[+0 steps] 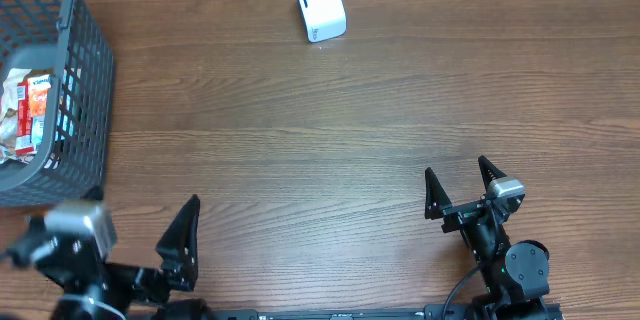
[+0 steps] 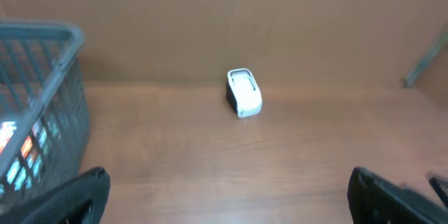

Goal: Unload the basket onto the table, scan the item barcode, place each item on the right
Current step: 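Move the left gripper left toward the grey basket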

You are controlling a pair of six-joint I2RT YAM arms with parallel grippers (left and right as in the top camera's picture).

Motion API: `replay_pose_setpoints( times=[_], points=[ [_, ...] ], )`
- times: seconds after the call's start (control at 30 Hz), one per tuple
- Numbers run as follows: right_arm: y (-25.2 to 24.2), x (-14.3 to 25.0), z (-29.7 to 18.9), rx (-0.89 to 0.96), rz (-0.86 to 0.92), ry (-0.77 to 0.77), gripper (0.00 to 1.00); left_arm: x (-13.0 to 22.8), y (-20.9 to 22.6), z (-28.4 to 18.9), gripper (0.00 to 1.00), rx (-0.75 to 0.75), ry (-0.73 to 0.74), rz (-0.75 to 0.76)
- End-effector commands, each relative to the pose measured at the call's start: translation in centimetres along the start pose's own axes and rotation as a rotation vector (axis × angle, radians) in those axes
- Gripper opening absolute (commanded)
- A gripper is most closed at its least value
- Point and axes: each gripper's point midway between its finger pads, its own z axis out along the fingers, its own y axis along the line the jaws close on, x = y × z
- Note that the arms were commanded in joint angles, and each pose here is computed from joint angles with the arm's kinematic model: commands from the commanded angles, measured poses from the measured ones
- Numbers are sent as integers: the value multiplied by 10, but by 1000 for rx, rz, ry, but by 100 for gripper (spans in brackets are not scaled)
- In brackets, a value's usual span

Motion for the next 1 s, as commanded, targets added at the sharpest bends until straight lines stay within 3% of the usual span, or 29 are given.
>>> replay_pose_setpoints(
  times=[0.0,0.2,0.43,0.67,0.77,0.87,0.97],
  points=[
    [-1,1,0,3,1,-5,100,-12,-8,13,100,57,134,16],
    [-1,1,0,3,1,-5,100,4,2,50,100,52,416,-77],
    [-1,1,0,3,1,-5,100,26,-7,95,100,170,630,-198],
    [-1,1,0,3,1,-5,100,43,-2,127,100,192,768,-268],
    [-1,1,0,3,1,-5,100,49,2,139,91,188,806,-285],
    [-1,1,0,3,1,-5,100,54,4,146,91,185,837,-298],
    [-1,1,0,3,1,-5,100,57,6,152,100,183,855,-305]
  ],
)
